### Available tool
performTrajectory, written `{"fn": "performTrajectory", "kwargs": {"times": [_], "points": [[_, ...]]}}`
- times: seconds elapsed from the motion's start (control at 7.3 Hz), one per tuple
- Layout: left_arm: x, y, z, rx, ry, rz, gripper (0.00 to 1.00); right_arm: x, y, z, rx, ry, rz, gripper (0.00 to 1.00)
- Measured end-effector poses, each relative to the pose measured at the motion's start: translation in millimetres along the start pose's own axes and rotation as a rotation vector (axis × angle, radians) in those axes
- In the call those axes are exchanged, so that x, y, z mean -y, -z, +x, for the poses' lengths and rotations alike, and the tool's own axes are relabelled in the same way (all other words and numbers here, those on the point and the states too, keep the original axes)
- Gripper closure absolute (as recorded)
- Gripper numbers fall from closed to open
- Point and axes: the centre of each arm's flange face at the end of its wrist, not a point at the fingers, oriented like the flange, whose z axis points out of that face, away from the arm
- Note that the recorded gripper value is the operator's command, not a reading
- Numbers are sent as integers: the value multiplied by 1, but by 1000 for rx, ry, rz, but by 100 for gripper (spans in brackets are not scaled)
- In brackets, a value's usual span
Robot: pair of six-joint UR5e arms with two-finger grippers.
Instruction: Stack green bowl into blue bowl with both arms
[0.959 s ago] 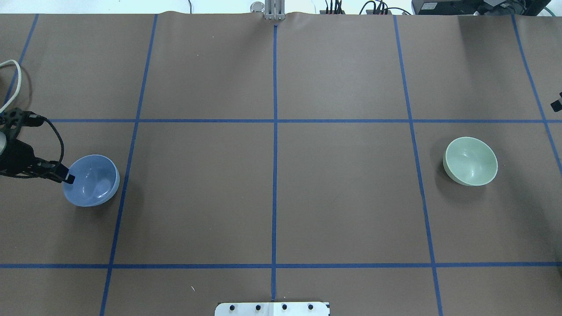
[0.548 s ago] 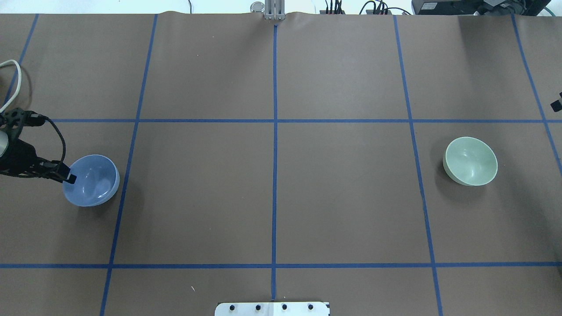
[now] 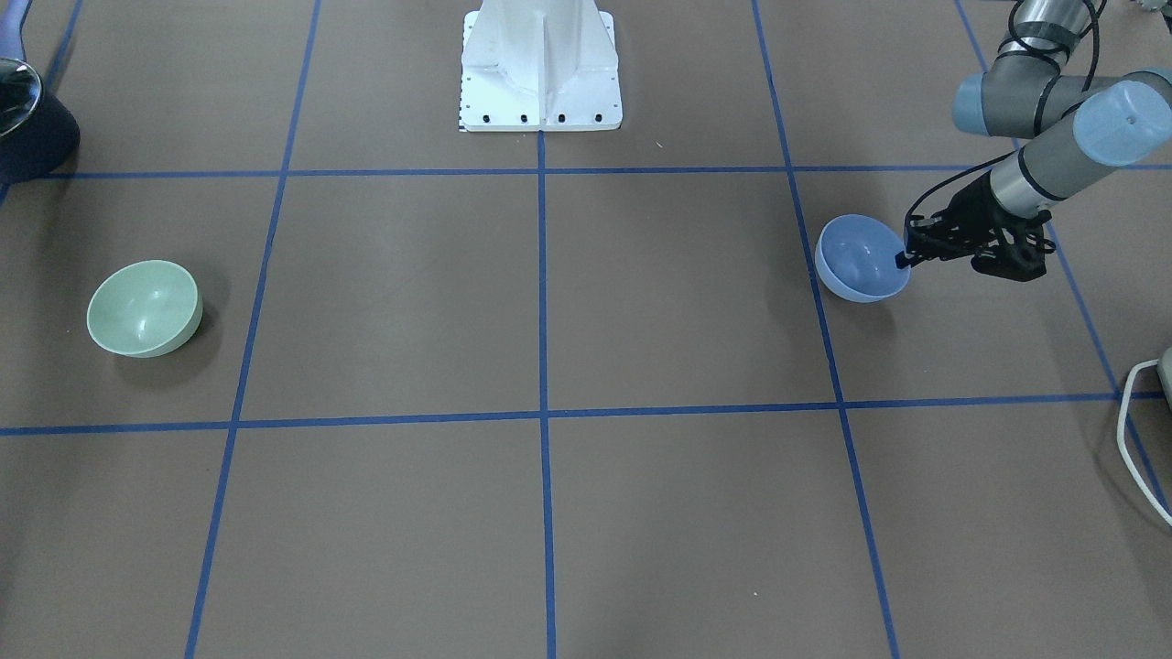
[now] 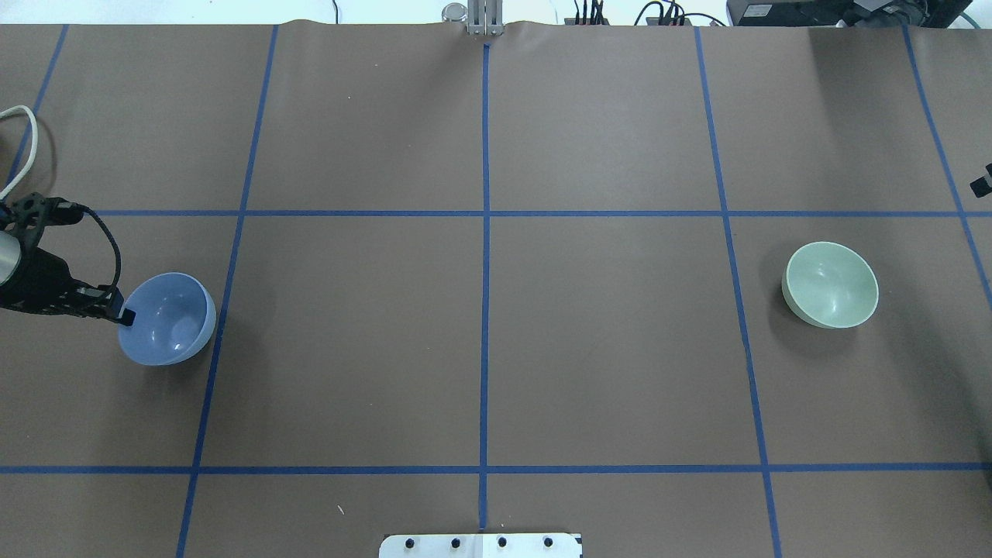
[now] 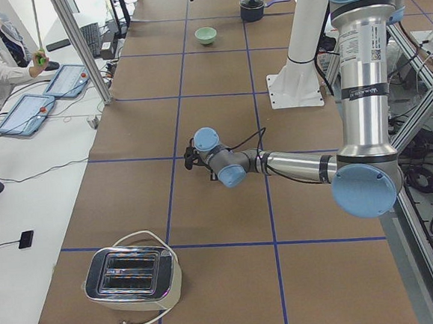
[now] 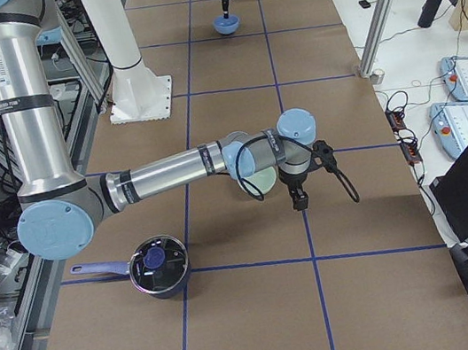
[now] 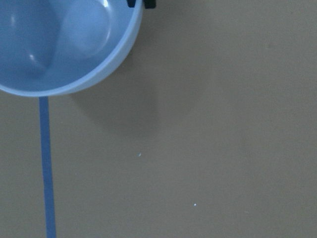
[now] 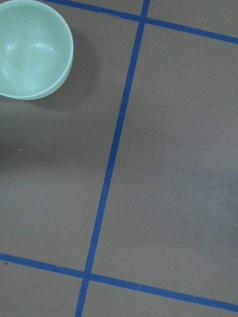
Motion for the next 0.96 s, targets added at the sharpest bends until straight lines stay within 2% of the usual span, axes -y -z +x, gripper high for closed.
{"fn": "performTrajectory", "kwargs": {"times": [0.55, 0.82, 0.96], "points": [[10, 20, 52, -78, 89, 6, 96, 4, -9, 7, 17, 15, 34, 0], [41, 30, 110, -124, 202, 8, 96, 4, 1, -4, 37, -25, 49, 0], [60, 37, 147, -123, 244, 5, 96, 3, 2, -8, 48, -34, 51, 0]]}}
